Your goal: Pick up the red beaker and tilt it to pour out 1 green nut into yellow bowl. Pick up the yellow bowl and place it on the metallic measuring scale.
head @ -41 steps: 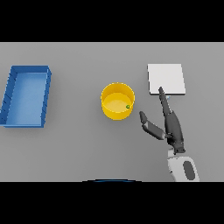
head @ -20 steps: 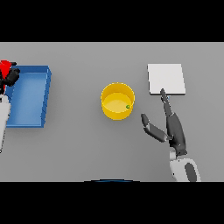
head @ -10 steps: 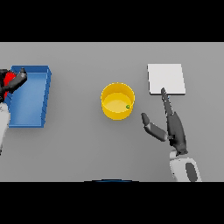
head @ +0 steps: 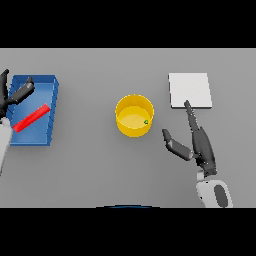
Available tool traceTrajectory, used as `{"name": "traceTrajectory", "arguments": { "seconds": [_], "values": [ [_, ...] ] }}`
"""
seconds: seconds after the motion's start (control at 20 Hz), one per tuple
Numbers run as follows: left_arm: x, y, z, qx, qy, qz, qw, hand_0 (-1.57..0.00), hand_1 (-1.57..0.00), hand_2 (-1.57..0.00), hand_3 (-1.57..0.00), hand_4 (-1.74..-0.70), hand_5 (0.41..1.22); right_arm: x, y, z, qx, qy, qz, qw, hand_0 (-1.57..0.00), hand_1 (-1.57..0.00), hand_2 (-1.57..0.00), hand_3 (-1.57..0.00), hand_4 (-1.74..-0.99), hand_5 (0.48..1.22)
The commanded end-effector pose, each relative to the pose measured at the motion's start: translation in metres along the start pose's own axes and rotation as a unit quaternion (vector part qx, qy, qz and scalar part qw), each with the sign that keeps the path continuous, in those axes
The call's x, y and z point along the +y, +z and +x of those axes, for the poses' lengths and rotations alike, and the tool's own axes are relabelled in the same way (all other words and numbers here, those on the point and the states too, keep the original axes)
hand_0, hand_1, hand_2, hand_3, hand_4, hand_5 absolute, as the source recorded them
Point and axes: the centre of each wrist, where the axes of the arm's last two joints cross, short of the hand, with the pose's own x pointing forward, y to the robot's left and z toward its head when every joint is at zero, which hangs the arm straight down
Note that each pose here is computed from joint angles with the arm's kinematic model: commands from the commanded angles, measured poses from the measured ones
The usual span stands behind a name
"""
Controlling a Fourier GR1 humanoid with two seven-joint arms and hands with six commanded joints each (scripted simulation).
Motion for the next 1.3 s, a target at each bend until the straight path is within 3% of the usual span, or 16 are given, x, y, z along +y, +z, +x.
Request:
{"name": "traceTrajectory", "arguments": {
  "seconds": [0.0,0.05,0.15,0.35,0.55,0.75,0.95,1.25],
  "values": [
    [-0.005,0.002,0.000,-0.008,-0.002,-0.001,1.000,-0.08,-0.07,-0.07,-0.07,-0.77,0.655,-0.001,-0.001,0.000,-0.019,0.007,0.024,1.000,0.00,0.00,0.00,0.00,-1.014,0.666],
    [-0.001,0.002,-0.001,-0.012,-0.003,0.002,1.000,-0.07,-0.05,-0.06,-0.05,-0.76,0.657,-0.003,-0.008,0.003,-0.019,0.021,0.052,0.998,0.00,0.00,0.00,0.00,-1.005,0.669],
    [-0.001,0.003,0.002,-0.019,0.002,-0.003,1.000,-0.04,-0.03,-0.03,-0.03,-0.75,0.661,-0.009,-0.023,0.012,-0.039,0.101,0.113,0.988,0.00,0.00,0.00,0.00,-1.044,0.679],
    [-0.003,0.005,0.004,-0.025,0.004,0.001,1.000,-0.02,-0.01,-0.01,-0.01,-0.74,0.673,-0.011,-0.052,0.026,-0.063,0.229,0.208,0.949,0.00,0.00,0.00,0.00,-1.151,0.672],
    [-0.002,0.004,0.004,-0.017,0.003,0.002,1.000,-0.01,0.00,-0.01,0.00,-0.74,0.689,-0.008,-0.081,0.041,-0.101,0.322,0.285,0.897,0.00,0.00,0.00,0.00,-1.207,0.674],
    [0.001,0.004,-0.001,-0.015,-0.003,0.000,1.000,0.00,0.00,0.00,0.00,-0.74,0.701,-0.002,-0.101,0.051,-0.140,0.420,0.357,0.823,0.00,0.00,0.00,0.00,-1.227,0.698],
    [0.005,0.003,0.002,-0.020,-0.001,-0.001,1.000,0.00,0.00,0.00,0.00,-0.75,0.706,0.012,-0.112,0.055,-0.148,0.470,0.402,0.772,0.00,0.00,0.00,0.00,-1.213,0.714],
    [0.005,0.001,0.000,-0.017,-0.007,-0.002,1.000,0.00,0.00,0.00,0.00,-0.74,0.698,0.042,-0.127,0.053,-0.140,0.483,0.454,0.736,0.00,0.00,0.00,0.00,-1.238,0.727]
  ]
}}
